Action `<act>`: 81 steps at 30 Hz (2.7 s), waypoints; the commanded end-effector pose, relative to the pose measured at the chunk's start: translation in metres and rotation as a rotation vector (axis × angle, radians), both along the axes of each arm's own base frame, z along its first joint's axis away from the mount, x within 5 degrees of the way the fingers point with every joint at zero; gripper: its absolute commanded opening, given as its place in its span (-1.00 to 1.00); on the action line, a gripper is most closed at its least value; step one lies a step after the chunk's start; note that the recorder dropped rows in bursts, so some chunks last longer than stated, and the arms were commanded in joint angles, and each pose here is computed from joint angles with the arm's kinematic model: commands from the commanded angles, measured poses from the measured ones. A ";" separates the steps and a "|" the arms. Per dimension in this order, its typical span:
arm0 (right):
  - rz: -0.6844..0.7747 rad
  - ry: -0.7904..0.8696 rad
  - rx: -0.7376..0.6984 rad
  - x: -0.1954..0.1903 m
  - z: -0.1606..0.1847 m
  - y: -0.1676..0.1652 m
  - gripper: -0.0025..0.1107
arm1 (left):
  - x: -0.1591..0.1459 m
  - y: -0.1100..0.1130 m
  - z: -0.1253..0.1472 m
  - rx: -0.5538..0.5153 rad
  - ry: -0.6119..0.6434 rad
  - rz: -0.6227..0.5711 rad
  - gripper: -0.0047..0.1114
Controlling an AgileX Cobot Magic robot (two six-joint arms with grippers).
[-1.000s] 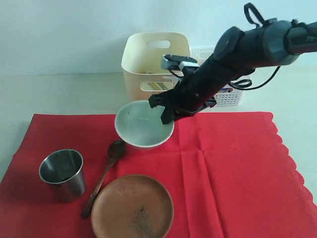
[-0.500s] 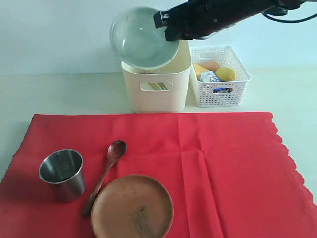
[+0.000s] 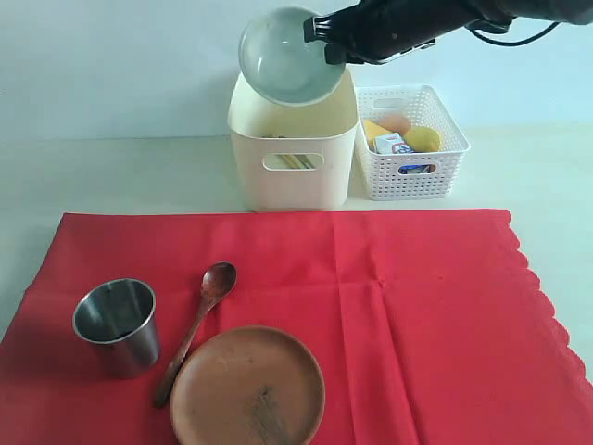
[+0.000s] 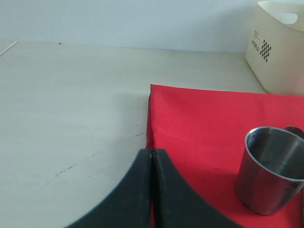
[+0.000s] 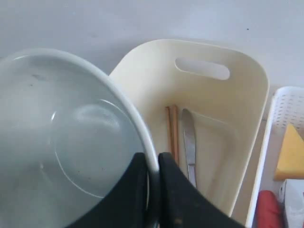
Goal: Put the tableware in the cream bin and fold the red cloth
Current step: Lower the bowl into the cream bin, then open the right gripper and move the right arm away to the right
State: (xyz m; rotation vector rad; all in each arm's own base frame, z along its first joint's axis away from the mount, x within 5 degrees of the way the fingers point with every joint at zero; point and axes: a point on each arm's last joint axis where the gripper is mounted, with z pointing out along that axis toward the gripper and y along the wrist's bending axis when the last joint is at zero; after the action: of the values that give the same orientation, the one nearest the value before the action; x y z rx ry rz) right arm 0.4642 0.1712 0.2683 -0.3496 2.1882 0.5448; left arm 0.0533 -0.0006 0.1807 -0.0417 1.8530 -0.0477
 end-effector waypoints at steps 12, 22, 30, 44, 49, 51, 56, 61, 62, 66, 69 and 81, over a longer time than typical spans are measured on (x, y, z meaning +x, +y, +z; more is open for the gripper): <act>0.001 -0.045 -0.146 0.051 -0.048 0.006 -0.96 | 0.000 0.000 0.001 -0.010 -0.015 0.002 -0.92; 0.043 -0.007 -0.243 0.055 -0.077 0.007 -0.85 | 0.000 0.000 0.001 -0.010 -0.015 0.002 -0.92; 0.049 0.002 -0.255 0.055 -0.079 0.006 -0.16 | 0.000 0.000 0.001 -0.010 -0.015 0.002 -0.92; 0.031 -0.022 -0.197 0.036 -0.013 0.003 0.00 | 0.000 0.000 0.001 -0.010 -0.015 0.002 -0.92; 0.066 0.000 -0.198 0.016 0.026 -0.001 -0.17 | 0.000 0.000 0.001 -0.010 -0.015 0.002 -0.92; 0.081 0.022 -0.198 0.006 0.039 -0.003 -0.35 | 0.000 0.000 0.001 -0.010 -0.015 0.002 -0.92; 0.110 0.075 -0.210 -0.016 0.066 -0.008 -0.88 | 0.000 0.000 0.001 -0.010 -0.015 0.002 -0.92; 0.089 0.106 -0.249 -0.040 0.084 -0.019 -0.96 | 0.000 0.000 0.001 -0.010 -0.015 0.002 -0.92; 0.085 0.104 -0.260 -0.046 0.087 -0.022 -0.96 | 0.000 0.000 0.001 -0.010 -0.015 0.002 -0.92; 0.054 0.086 -0.298 -0.073 0.092 -0.035 -0.96 | 0.000 0.000 0.001 -0.010 -0.015 0.002 -0.92; 0.036 0.056 -0.318 -0.099 0.094 -0.046 -0.96 | 0.000 0.000 0.001 -0.010 -0.015 0.002 -0.92; -0.019 -0.083 -0.325 -0.208 0.108 -0.086 -0.96 | 0.000 0.000 0.001 -0.010 -0.015 0.002 -0.92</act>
State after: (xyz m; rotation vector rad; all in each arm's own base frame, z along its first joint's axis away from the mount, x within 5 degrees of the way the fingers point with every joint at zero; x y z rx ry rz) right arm 0.2784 0.0936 0.3697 -0.5251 2.2523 0.1706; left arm 0.0533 -0.0006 0.1807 -0.0417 1.8530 -0.0477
